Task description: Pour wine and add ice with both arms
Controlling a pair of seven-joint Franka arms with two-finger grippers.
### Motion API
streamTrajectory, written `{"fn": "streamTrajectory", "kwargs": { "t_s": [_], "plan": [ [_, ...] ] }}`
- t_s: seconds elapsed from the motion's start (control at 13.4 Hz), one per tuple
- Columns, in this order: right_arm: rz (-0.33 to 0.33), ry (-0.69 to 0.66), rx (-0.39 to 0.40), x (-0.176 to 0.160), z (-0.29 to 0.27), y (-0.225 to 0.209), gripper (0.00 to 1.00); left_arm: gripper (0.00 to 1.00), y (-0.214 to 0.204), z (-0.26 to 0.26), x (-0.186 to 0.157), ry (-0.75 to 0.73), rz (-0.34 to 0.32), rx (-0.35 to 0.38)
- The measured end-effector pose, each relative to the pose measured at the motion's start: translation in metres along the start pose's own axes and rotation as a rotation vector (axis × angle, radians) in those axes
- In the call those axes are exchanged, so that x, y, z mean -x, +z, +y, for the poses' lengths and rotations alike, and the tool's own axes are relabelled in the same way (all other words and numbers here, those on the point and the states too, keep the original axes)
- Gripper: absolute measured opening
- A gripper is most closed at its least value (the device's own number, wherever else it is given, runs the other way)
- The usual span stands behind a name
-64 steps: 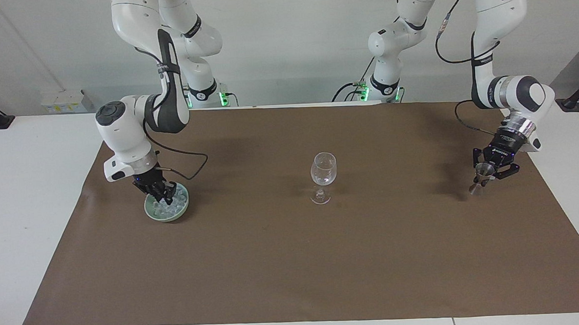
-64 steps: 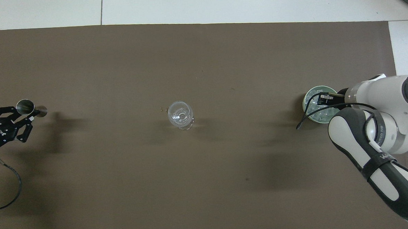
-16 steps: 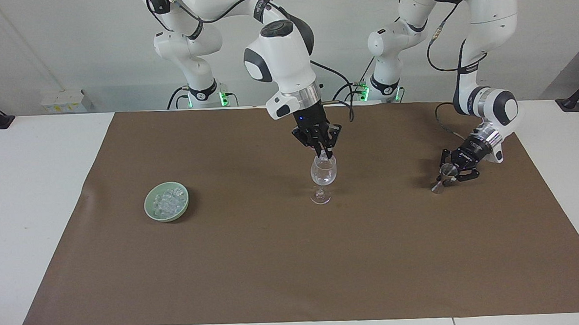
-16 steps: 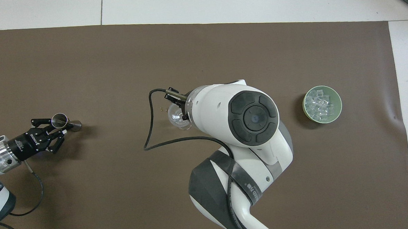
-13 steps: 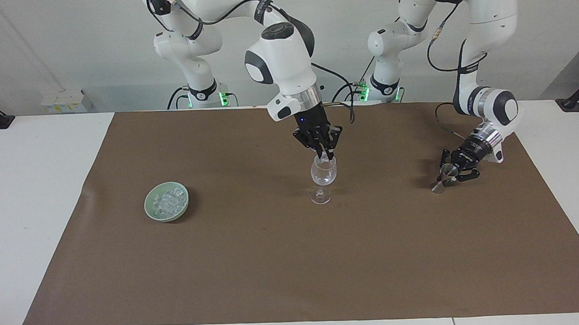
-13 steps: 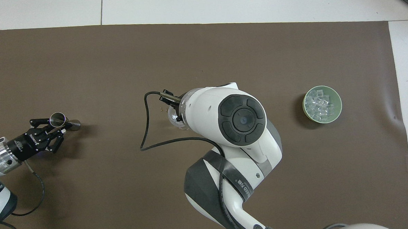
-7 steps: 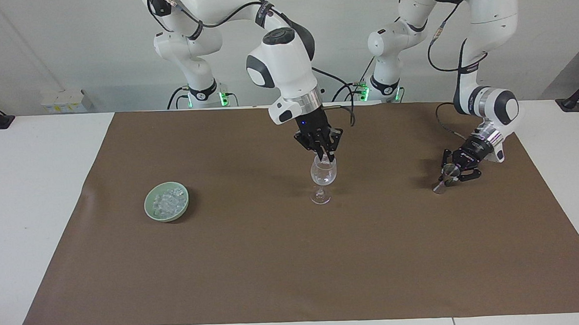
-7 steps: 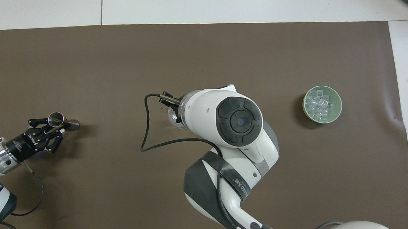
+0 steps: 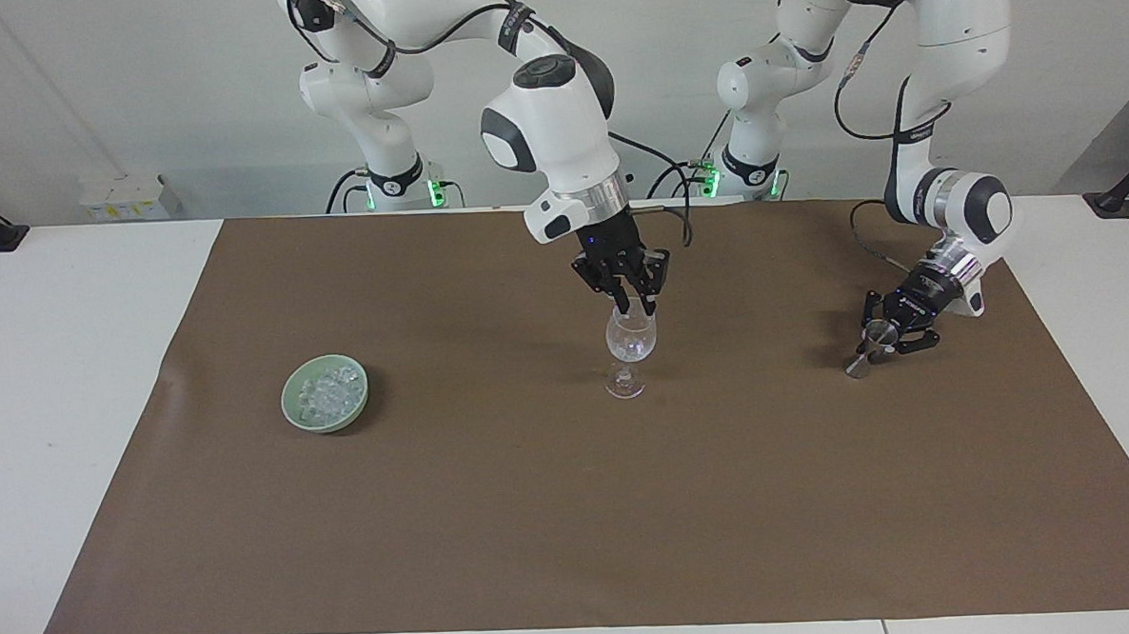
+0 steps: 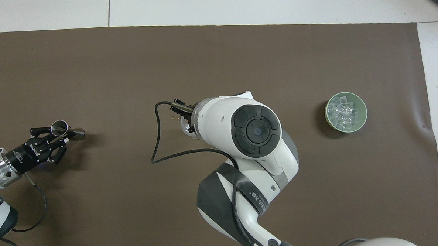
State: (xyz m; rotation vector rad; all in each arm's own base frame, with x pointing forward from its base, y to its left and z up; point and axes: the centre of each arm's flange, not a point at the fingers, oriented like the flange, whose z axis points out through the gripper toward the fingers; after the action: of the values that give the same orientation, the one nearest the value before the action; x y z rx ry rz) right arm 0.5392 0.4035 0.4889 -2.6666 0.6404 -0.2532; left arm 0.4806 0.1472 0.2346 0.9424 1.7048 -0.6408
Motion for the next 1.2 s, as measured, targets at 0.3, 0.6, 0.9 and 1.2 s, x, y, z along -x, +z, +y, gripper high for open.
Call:
{"fn": "streamTrajectory", "kwargs": {
  "t_s": [0.3, 0.6, 0.9, 1.2],
  "plan": [
    [0.035, -0.026, 0.006, -0.005, -0.001, -0.004, 0.96, 0.21, 0.000, 0.000, 0.000, 0.000, -0.001, 0.001],
    [0.141, -0.022, 0.064, -0.049, 0.019, -0.037, 1.00, 0.21, 0.000, 0.000, 0.000, 0.002, -0.001, 0.001],
    [0.200, -0.082, 0.168, -0.109, 0.060, -0.099, 1.00, 0.26, -0.001, 0.000, 0.000, 0.002, 0.000, 0.003],
    [0.200, -0.141, 0.281, -0.149, 0.108, -0.140, 1.00, 0.39, -0.003, 0.001, -0.001, 0.004, 0.000, 0.008]
  ]
}}
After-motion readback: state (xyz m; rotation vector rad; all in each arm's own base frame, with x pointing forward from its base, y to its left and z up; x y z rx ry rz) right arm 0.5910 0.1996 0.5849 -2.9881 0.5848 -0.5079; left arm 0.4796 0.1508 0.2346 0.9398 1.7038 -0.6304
